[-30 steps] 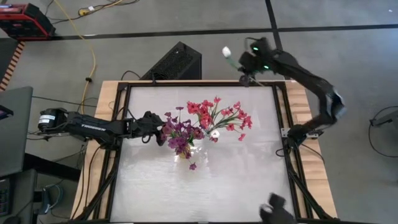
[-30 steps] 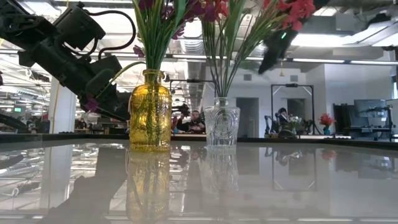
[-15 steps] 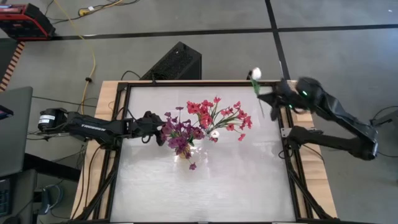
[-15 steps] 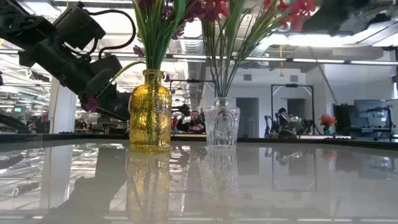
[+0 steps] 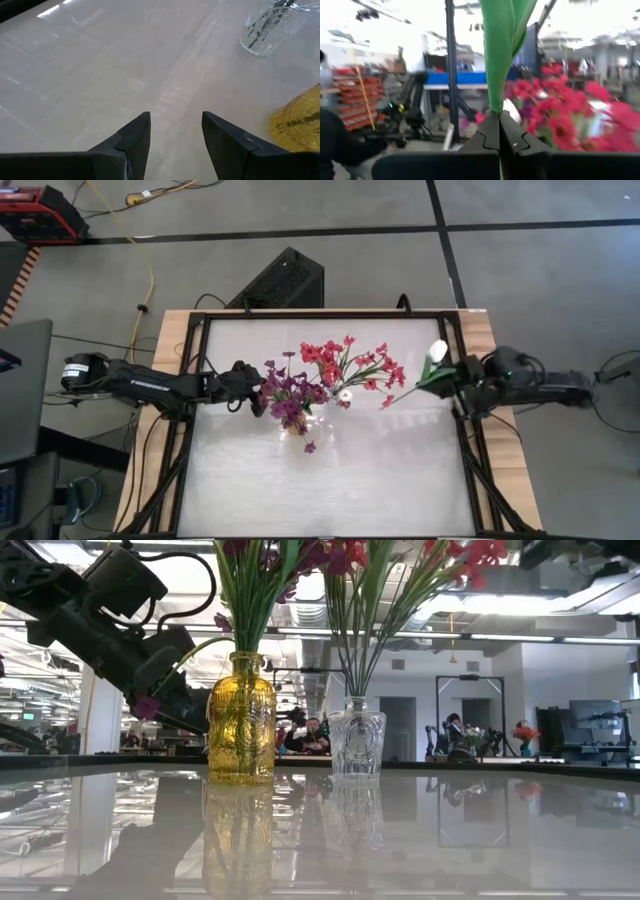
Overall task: Sort flowers into vase by color
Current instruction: Put the white flower into the transparent vase
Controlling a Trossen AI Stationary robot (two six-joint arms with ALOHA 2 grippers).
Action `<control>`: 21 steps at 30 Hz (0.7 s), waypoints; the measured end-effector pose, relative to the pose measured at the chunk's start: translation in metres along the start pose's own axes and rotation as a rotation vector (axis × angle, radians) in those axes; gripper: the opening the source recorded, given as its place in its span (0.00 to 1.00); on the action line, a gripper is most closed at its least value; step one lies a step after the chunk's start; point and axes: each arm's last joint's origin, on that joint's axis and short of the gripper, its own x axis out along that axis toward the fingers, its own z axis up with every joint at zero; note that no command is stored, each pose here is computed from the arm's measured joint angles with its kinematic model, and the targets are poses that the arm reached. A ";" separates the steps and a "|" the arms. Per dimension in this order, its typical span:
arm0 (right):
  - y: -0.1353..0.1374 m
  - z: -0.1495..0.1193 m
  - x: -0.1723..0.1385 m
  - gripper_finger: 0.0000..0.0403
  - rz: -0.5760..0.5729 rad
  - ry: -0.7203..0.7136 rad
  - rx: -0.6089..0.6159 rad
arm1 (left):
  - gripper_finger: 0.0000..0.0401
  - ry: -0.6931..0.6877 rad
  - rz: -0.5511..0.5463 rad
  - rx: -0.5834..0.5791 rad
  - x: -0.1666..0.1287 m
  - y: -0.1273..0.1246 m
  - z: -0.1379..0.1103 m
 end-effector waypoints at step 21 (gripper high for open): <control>0.049 -0.067 0.112 0.04 -0.130 0.074 -0.282 | 0.42 -0.003 0.006 -0.003 0.000 0.000 0.000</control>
